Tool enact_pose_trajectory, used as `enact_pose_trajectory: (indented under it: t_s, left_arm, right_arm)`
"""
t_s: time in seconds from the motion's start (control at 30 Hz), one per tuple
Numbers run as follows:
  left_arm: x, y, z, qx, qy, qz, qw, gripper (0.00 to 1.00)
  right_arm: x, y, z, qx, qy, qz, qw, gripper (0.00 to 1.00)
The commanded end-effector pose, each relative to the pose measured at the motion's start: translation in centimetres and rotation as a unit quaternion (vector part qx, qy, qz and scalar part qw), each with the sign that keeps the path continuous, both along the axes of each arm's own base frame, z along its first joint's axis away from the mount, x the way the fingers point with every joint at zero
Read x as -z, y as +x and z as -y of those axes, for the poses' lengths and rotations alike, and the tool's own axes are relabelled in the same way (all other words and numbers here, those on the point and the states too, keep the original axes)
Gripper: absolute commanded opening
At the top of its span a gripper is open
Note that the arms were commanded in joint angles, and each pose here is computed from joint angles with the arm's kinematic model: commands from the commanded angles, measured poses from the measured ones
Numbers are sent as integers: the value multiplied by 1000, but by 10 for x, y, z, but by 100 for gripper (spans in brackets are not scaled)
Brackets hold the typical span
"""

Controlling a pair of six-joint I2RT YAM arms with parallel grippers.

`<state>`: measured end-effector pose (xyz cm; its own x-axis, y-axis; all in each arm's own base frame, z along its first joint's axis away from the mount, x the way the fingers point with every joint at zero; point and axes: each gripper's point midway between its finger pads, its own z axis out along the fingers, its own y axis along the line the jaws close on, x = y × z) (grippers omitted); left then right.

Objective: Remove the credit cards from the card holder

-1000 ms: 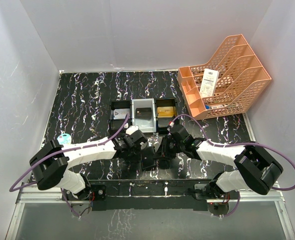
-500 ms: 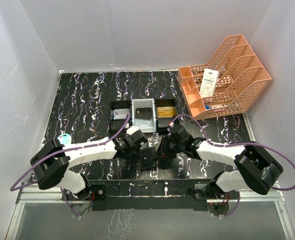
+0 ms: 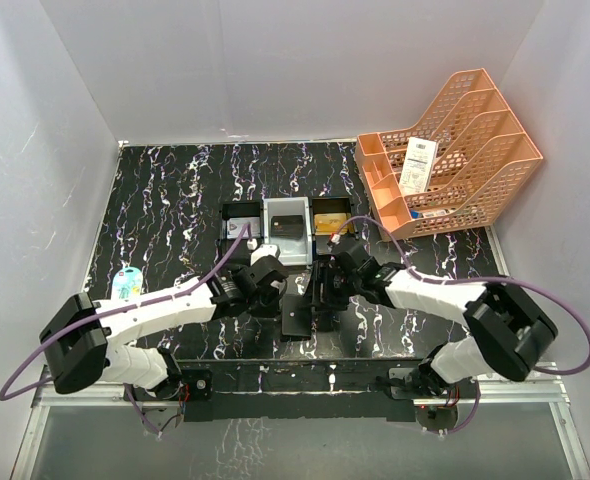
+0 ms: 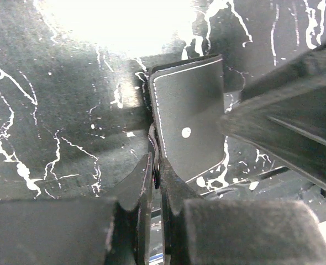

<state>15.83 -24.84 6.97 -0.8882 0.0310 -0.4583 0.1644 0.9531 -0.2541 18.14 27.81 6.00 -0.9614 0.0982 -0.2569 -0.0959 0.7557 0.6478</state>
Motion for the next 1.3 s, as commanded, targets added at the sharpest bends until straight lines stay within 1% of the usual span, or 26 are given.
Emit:
enact_pose_trajectory:
  t_s: [0.0,0.1,0.2,0.4,0.47,0.67,0.77,0.87,1.13,1.27]
  left_arm:
    - [-20,-1,14,32,-40,11,999,0]
    - [-29,-1,20,43,-54,13,997,0]
    - [-39,-1,26,53,-69,18,996,0]
    - [-63,2,35,62,-106,41,992,0]
    - [-68,1,40,77,-117,44,989,0]
    - [-64,-5,53,106,-120,19,987,0]
    - [-66,-5,60,113,-132,20,985,0]
    - [-68,-2,62,110,-135,25,984,0]
    - [-69,-1,56,96,-131,29,986,0]
    - [-74,0,49,84,-134,41,987,0]
  right_arm:
    - [-3,7,-17,-23,22,1,999,48]
    - [1,5,-21,-28,35,-12,999,46]
    - [-1,3,-25,-24,48,-19,998,45]
    - [-7,2,-27,-22,64,-17,998,52]
    - [-8,1,-28,-22,70,-20,997,54]
    - [-12,0,-26,-15,79,-15,997,60]
    - [-16,3,-21,3,75,-4,997,66]
    - [-18,7,-14,22,60,6,998,69]
    - [-17,15,8,78,12,22,997,72]
    - [-25,20,14,100,11,37,994,72]
